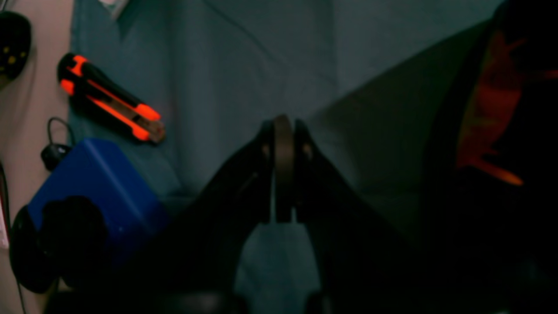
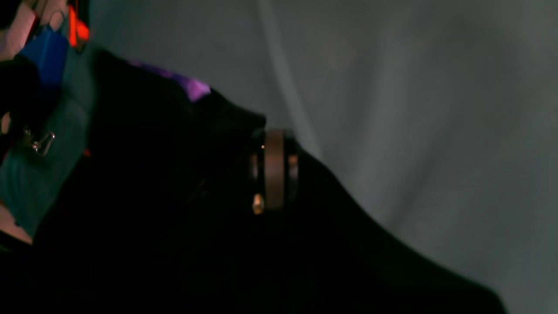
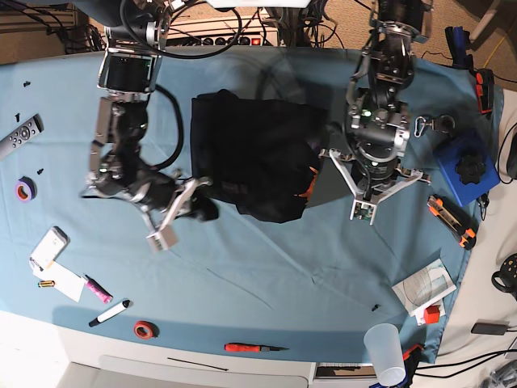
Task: Layout the t-shirt on the table in an organized manner, then fold the t-shirt properly
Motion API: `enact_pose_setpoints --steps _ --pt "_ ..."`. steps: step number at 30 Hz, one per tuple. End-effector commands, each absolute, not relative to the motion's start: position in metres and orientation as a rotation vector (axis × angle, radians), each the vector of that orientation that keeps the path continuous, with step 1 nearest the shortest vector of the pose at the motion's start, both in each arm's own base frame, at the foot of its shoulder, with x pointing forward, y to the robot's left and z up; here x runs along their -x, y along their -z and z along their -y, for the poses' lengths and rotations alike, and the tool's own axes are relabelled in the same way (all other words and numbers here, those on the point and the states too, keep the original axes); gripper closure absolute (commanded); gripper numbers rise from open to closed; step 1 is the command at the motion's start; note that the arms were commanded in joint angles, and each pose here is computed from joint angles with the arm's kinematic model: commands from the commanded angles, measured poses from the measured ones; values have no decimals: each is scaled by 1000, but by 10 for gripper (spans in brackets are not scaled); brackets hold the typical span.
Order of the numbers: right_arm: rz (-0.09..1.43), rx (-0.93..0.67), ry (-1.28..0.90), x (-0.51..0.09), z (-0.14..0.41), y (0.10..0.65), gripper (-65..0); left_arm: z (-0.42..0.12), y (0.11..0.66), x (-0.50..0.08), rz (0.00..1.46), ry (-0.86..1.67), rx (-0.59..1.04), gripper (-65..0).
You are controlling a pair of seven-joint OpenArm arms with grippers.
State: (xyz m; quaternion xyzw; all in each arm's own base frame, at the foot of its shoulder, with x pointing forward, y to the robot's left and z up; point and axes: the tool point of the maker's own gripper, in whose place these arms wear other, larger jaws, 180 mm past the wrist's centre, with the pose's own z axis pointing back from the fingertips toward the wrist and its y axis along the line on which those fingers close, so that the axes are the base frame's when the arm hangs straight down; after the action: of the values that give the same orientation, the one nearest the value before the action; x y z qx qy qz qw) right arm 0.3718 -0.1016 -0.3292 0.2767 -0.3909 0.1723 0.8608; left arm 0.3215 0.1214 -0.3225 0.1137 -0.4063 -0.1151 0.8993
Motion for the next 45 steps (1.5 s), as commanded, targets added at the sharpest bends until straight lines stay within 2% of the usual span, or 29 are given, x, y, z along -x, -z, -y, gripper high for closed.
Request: enact_pose_setpoints --steps 1,8,15,19,26,35,41,45 --pt "913 -573 -369 -383 108 300 0 -126 306 -329 901 238 -248 0" --pt "995 -501 -300 -367 156 262 0 -156 307 -328 871 258 -191 0" --pt "985 -513 -258 -324 169 268 0 -199 309 -312 830 143 -55 0" --pt "943 -494 -269 -301 167 279 0 -204 314 -298 807 120 31 0" --pt "936 -495 -268 -294 166 282 0 -189 300 -298 859 172 138 0" --pt "907 -490 -269 -285 166 289 0 -185 318 -258 740 197 126 0" --pt "859 -440 -310 -249 161 294 0 -198 304 -217 737 201 51 0" --pt "780 -419 -312 -219 161 309 0 -210 319 -184 648 164 41 0"
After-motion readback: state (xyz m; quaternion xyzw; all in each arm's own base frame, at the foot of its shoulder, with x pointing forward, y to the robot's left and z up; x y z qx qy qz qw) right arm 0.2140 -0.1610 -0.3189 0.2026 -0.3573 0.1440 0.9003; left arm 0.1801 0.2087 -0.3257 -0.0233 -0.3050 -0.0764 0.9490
